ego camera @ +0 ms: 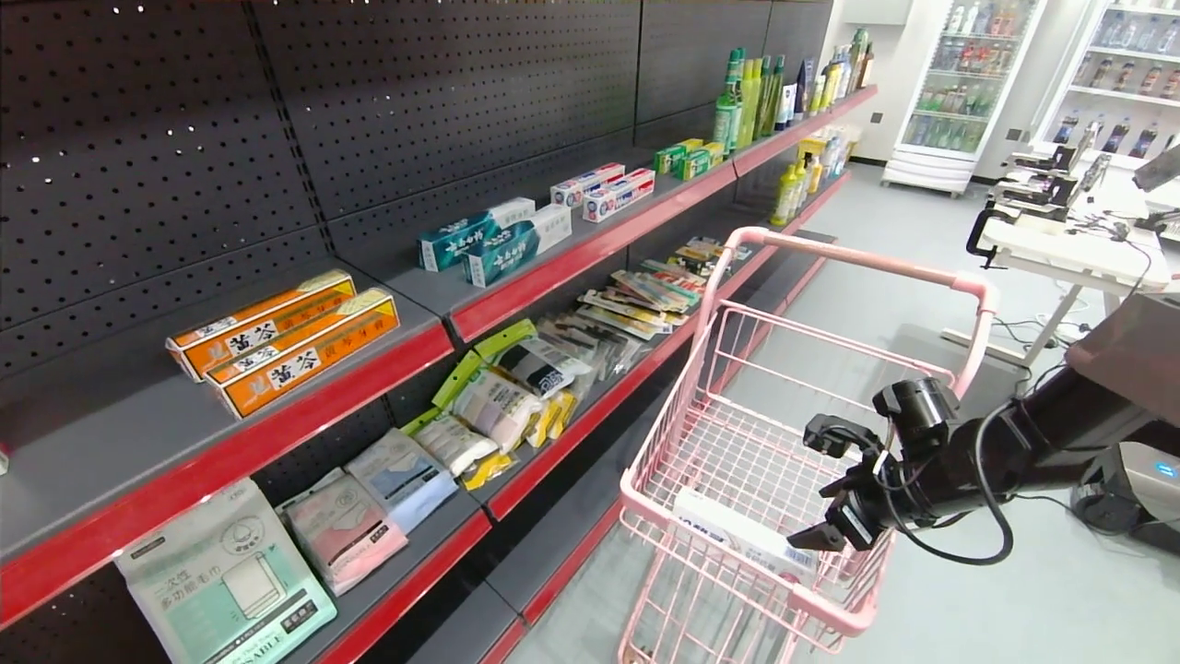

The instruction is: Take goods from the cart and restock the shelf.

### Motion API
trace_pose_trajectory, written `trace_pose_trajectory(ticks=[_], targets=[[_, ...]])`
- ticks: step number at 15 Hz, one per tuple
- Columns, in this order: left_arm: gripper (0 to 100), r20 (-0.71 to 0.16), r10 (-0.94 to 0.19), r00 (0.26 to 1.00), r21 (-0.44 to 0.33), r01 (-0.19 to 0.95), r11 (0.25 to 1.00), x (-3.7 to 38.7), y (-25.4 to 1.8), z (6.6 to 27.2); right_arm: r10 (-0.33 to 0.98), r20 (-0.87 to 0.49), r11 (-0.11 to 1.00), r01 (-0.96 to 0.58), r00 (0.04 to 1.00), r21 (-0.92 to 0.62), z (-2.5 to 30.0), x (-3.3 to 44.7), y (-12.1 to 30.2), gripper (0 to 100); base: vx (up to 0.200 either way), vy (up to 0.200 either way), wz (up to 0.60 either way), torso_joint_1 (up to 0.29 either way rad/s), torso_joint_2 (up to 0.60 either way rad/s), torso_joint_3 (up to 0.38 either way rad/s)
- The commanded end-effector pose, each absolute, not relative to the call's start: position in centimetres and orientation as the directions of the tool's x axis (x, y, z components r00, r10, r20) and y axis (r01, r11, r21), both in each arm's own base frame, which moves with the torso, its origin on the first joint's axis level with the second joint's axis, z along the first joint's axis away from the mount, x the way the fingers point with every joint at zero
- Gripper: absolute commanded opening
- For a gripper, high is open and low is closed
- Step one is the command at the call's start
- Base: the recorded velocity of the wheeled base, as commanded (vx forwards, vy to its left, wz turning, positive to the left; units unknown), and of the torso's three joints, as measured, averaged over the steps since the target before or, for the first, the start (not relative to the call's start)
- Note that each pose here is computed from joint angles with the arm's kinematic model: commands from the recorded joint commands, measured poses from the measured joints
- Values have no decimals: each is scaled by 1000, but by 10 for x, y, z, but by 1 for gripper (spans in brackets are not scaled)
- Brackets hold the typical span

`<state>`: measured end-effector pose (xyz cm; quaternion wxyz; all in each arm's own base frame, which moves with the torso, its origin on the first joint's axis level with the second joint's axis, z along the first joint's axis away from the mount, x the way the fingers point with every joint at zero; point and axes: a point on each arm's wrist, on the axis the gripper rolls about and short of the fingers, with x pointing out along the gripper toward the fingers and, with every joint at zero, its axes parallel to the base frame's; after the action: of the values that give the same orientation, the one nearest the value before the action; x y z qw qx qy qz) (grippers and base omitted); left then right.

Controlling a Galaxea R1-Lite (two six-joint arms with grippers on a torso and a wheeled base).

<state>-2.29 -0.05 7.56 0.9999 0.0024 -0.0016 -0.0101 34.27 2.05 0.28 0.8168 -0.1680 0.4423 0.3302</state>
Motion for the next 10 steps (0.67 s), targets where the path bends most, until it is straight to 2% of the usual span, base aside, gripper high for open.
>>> trace_pose_trajectory(ticks=[1,6,10], targets=[[100,2,-20,1000,5,20,1000,-23,-1,76,391,-830,725,-688,398,12,3,346,21,100,0,0,0,-203,461,256],[100,2,-20,1000,5,20,1000,-23,-1,76,392,-826,723,-690,405,4,3,351,21,100,0,0,0,-222,516,291],[100,2,-20,1000,5,20,1000,-23,-1,76,427,-797,707,-707,426,2,4,366,23,100,0,0,0,-51,132,77]])
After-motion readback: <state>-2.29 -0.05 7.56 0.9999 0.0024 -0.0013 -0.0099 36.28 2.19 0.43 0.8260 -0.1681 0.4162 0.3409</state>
